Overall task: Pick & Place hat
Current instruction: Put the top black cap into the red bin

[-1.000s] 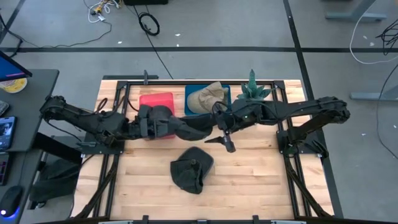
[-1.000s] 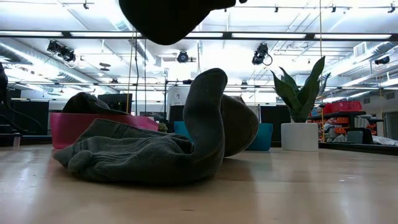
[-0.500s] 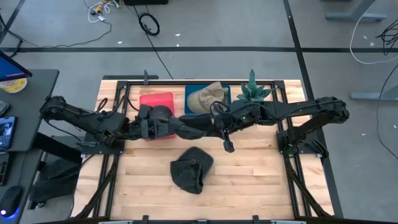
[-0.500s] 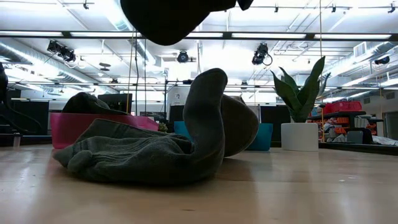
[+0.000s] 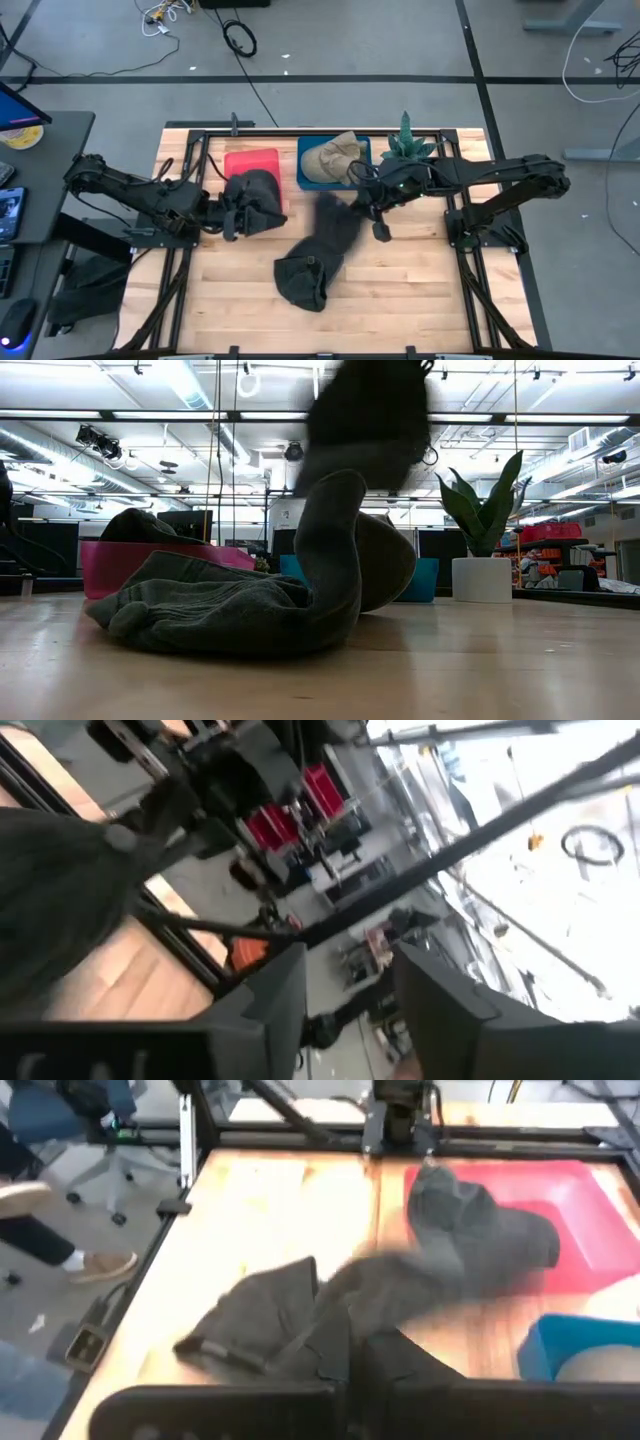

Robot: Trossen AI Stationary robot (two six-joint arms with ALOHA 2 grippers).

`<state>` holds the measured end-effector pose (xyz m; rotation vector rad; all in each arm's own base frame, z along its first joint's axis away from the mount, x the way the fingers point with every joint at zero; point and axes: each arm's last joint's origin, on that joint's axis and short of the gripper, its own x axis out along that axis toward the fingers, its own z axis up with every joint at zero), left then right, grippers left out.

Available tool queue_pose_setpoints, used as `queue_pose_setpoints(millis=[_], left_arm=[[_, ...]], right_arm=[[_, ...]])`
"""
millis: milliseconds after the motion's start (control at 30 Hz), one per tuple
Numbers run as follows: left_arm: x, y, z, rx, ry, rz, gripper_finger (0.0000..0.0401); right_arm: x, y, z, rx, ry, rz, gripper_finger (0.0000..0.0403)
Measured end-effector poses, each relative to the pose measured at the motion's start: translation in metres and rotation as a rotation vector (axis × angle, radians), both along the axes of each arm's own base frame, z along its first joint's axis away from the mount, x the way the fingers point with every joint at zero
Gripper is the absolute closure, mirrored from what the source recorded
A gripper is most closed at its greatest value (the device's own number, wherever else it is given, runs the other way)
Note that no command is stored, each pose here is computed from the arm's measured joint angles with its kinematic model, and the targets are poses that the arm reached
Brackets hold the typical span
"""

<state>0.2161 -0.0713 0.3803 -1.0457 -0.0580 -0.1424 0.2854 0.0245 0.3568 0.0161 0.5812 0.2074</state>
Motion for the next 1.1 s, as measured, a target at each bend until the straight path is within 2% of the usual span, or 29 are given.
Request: queue_pose_setpoints(millis=[233, 400, 600, 833, 967, 1100], left_arm=[[0.002, 0.002, -0.011, 0.075, 0.104, 0.000, 0.0183], [0.005, 0.007, -0.014, 0.209, 0.111, 0.012, 0.0161], [0.008, 0.016, -0.012, 0.382, 0.079, 0.058, 0.0156], [0.024, 0.027, -0.019, 0.460, 0.075, 0.000, 0.0156], [0.035, 0.033, -0.027, 0.466, 0.085, -0.052, 0.0156], [0.038, 0.041, -0.028, 0.466, 0.082, -0.074, 0.0156]], right_arm=[[-0.011, 0.004, 0.001, 0.065, 0.044, 0.169, 0.0402], [-0.015, 0.008, -0.001, 0.170, 0.096, 0.287, 0.0402], [-0.017, 0.013, 0.003, 0.366, 0.124, 0.400, 0.0403], [-0.014, 0.015, 0.008, 0.458, 0.113, 0.425, 0.0403], [-0.013, 0.015, 0.012, 0.487, 0.110, 0.407, 0.0403], [-0.007, 0.015, 0.028, 0.498, 0.077, 0.406, 0.0403]])
